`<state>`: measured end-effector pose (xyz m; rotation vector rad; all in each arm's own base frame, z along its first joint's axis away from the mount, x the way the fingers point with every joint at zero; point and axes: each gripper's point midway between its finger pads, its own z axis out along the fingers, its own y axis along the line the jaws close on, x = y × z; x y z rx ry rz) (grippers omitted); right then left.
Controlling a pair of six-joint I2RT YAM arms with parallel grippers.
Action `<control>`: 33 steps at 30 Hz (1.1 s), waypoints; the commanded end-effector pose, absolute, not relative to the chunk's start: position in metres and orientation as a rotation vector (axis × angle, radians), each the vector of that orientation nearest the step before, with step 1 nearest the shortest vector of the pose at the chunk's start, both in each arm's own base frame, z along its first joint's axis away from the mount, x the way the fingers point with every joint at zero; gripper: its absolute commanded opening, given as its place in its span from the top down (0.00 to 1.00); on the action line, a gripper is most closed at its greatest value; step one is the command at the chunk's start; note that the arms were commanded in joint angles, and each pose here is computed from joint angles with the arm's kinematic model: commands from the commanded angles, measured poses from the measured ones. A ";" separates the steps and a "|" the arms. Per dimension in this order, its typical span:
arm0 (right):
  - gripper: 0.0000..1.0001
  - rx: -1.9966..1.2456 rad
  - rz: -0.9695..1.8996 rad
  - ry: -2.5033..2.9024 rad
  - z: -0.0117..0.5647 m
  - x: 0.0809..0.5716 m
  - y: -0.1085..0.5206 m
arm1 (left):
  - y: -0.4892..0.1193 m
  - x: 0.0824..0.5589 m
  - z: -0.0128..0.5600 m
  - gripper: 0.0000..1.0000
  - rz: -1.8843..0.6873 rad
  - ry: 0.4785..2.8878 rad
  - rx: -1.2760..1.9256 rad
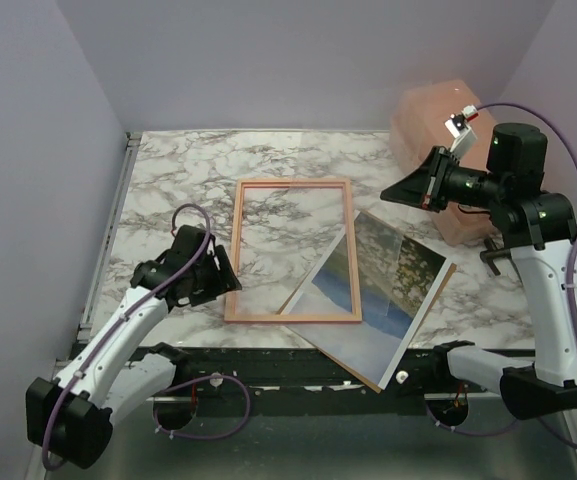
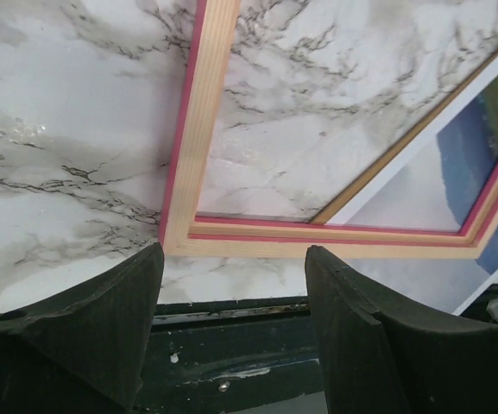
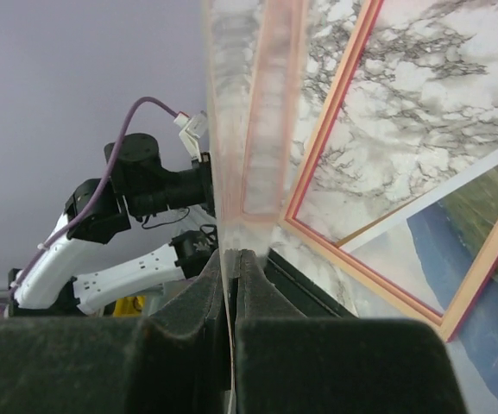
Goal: Put the photo into the frame
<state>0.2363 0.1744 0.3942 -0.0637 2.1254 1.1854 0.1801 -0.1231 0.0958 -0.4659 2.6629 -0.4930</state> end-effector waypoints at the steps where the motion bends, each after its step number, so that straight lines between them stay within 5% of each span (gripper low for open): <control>1: 0.99 -0.108 1.337 2.055 0.410 0.239 0.190 | -0.112 0.182 0.135 0.32 -0.467 2.558 -0.408; 14: 0.99 -0.055 1.500 2.191 0.339 0.274 0.207 | -0.107 0.187 0.212 0.36 -0.490 2.362 -0.140; 33: 0.99 -0.001 1.594 2.360 0.261 0.293 0.237 | -0.114 0.216 0.090 0.52 -0.478 2.581 -0.286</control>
